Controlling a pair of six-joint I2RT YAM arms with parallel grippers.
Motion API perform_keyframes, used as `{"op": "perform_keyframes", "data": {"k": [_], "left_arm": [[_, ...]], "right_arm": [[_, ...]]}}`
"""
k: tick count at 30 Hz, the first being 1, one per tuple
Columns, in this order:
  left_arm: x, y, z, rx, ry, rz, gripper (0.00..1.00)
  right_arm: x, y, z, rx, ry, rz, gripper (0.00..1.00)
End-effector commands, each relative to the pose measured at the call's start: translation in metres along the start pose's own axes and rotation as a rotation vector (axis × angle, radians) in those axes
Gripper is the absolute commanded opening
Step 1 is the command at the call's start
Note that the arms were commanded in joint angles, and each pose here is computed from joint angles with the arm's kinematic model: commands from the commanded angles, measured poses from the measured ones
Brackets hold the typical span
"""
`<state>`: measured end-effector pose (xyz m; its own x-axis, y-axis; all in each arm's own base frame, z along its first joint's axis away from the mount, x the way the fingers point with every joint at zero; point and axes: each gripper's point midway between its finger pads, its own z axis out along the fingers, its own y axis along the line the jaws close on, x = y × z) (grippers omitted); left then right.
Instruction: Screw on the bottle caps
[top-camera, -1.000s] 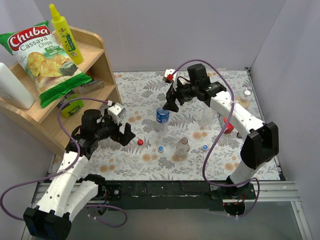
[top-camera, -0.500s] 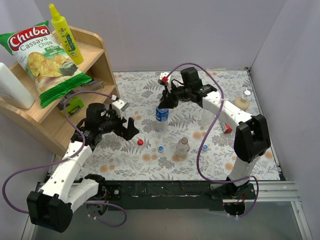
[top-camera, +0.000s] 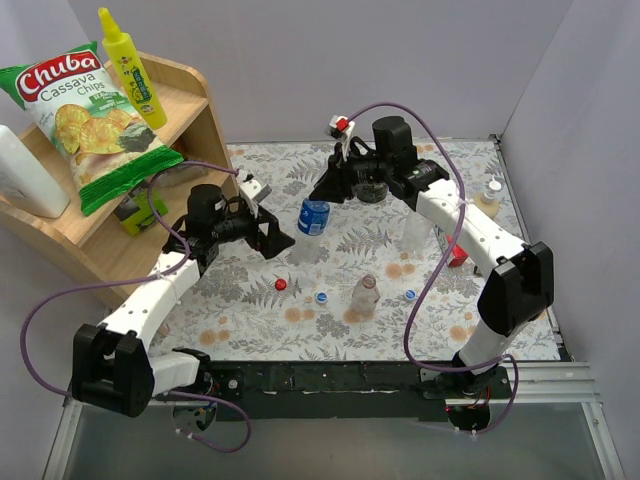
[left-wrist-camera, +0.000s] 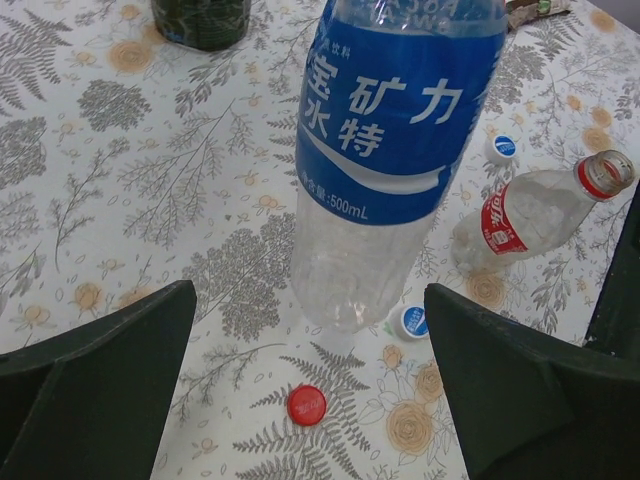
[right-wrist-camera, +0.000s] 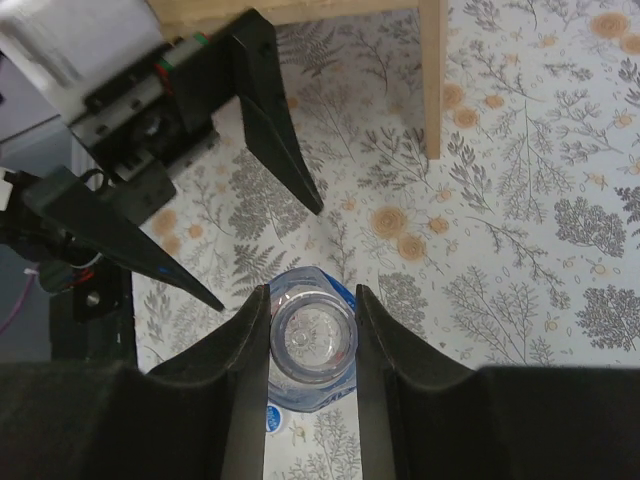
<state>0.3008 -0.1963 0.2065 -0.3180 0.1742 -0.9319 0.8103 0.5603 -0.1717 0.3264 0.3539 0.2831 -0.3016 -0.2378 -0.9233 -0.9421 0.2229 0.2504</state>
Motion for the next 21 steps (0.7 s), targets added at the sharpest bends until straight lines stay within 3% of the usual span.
{"op": "perform_keyframes", "data": {"k": [1, 12, 21], "left_arm": [[-0.031, -0.019, 0.011, 0.129, -0.07, 0.099, 0.98], [-0.019, -0.037, 0.041, 0.195, -0.019, 0.142, 0.98], [-0.023, -0.035, 0.048, 0.209, -0.026, 0.152, 0.87]], "right_arm": [[-0.051, 0.027, -0.015, -0.048, -0.113, -0.016, 0.01], [-0.07, 0.036, -0.021, -0.064, -0.159, -0.026, 0.01], [-0.069, 0.047, -0.021, -0.094, -0.161, -0.016, 0.01]]}}
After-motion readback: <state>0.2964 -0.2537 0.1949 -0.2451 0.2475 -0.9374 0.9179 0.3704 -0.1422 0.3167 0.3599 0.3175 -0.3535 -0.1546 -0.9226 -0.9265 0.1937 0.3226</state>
